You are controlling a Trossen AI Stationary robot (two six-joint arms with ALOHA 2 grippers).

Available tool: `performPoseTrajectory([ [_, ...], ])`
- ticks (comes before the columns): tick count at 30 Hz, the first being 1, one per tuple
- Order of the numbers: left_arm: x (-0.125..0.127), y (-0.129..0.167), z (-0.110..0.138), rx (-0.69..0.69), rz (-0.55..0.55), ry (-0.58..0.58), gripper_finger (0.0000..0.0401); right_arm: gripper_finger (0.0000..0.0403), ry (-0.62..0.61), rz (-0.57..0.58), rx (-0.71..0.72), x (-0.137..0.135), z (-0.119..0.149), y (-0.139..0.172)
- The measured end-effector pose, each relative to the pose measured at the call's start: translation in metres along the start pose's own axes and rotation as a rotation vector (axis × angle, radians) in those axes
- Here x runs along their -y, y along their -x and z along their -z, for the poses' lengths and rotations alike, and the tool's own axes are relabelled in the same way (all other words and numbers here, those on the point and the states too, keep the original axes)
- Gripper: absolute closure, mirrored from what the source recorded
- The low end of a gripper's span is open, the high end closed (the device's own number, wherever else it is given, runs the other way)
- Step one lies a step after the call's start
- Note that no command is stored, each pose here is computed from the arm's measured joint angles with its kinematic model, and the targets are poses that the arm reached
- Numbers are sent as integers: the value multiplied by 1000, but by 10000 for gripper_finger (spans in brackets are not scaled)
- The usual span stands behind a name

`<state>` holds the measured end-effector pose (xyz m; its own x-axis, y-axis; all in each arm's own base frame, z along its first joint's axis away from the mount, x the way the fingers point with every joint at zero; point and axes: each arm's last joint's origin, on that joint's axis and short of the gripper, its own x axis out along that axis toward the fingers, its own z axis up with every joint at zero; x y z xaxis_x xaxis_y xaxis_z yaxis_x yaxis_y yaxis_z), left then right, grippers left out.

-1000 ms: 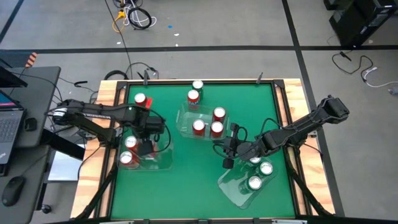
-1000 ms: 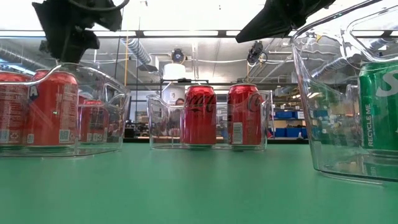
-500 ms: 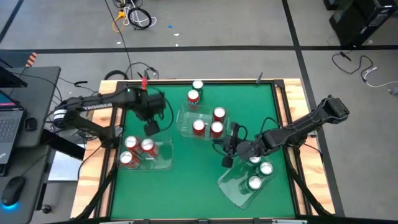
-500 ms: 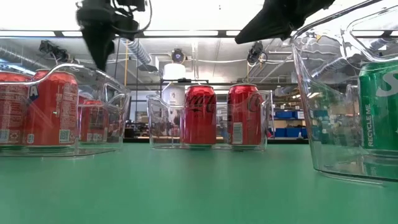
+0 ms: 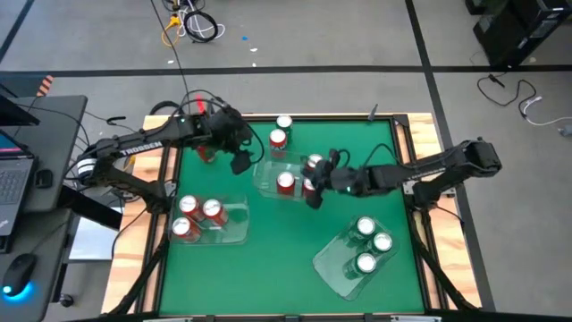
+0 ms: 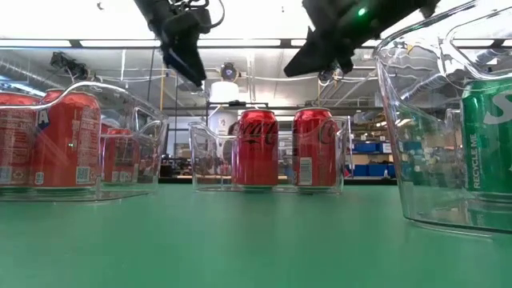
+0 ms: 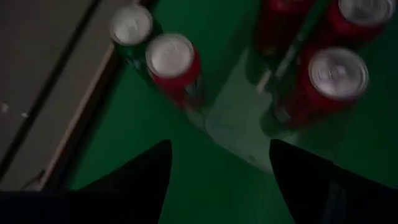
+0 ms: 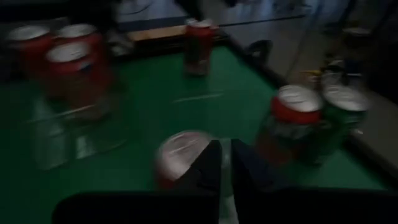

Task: Sort soda cans
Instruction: Put the green soda can into the bottom right transparent bin

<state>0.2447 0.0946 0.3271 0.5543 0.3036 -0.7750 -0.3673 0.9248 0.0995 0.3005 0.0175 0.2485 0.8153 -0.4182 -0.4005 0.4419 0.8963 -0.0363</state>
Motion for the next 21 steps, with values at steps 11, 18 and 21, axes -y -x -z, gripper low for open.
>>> performPoseTrajectory([
  [11, -15, -32, 14, 42, -54, -77, 227, 278, -131, 101, 110, 74, -24, -30],
  [18, -33, -49, 25, 128, -9, -88, 371, 231, -219, 78, 179, 104, -40, -40],
  [21, -40, -53, 26, 185, 2, -79, 393, 219, -212, 72, 168, 105, -48, -56],
])
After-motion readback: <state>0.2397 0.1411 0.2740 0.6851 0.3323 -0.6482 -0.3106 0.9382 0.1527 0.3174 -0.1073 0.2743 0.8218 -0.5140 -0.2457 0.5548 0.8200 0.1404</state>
